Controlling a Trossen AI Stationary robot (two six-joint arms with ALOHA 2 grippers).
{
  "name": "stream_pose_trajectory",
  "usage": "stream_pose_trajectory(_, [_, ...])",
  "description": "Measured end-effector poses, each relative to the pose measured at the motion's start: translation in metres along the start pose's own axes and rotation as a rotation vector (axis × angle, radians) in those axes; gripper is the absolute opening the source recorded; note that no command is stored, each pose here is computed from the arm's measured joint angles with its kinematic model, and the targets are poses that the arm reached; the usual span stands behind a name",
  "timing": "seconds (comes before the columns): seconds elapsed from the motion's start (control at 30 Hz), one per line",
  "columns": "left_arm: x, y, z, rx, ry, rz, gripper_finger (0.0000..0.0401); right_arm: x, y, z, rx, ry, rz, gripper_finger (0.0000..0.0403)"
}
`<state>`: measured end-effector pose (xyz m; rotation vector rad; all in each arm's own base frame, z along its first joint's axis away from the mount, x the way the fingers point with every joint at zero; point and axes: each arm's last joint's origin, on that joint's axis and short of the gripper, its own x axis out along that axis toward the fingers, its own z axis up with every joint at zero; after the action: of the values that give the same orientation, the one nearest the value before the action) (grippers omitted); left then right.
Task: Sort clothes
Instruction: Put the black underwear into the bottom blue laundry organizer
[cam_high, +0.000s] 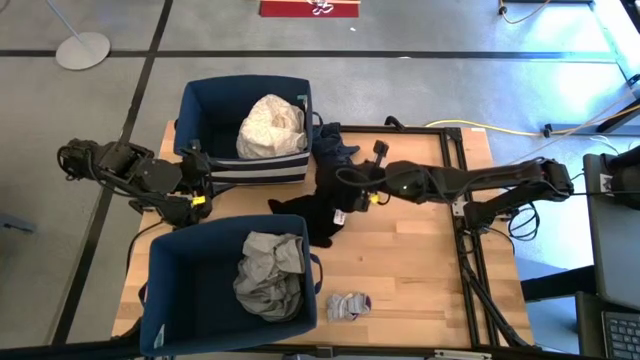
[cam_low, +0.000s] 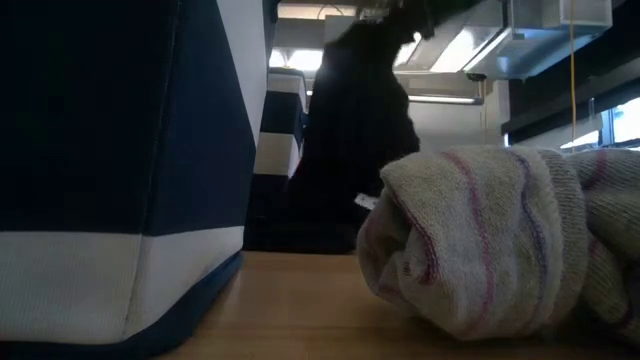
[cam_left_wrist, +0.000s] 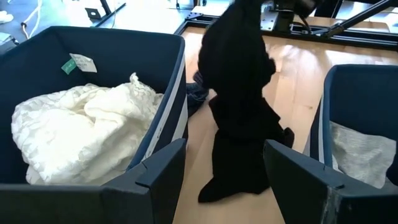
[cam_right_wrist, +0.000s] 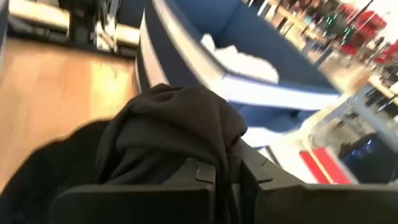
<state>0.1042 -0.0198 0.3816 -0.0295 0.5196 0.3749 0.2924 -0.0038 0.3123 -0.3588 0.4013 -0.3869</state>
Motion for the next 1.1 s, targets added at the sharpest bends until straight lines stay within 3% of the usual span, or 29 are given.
stream_pose_trajectory(0.47, [0.000,0.000,0.000,-0.002,0.001,0.000,0.0208,-0.024,-0.034,0.076,-0.002,-0.330,-0.123,0.0020])
stream_pose_trajectory(0.73, [0.000,0.000,0.000,-0.003,0.000,0.000,0.0208,-0.037,-0.049,0.110,0.032,-0.639,-0.031,0.0020])
stream_pose_trajectory(1.1, [0.004,-0.003,0.001,0.008,0.011,0.004,0.0208,-0.013,-0.037,0.145,0.015,-0.866,0.145,0.0022])
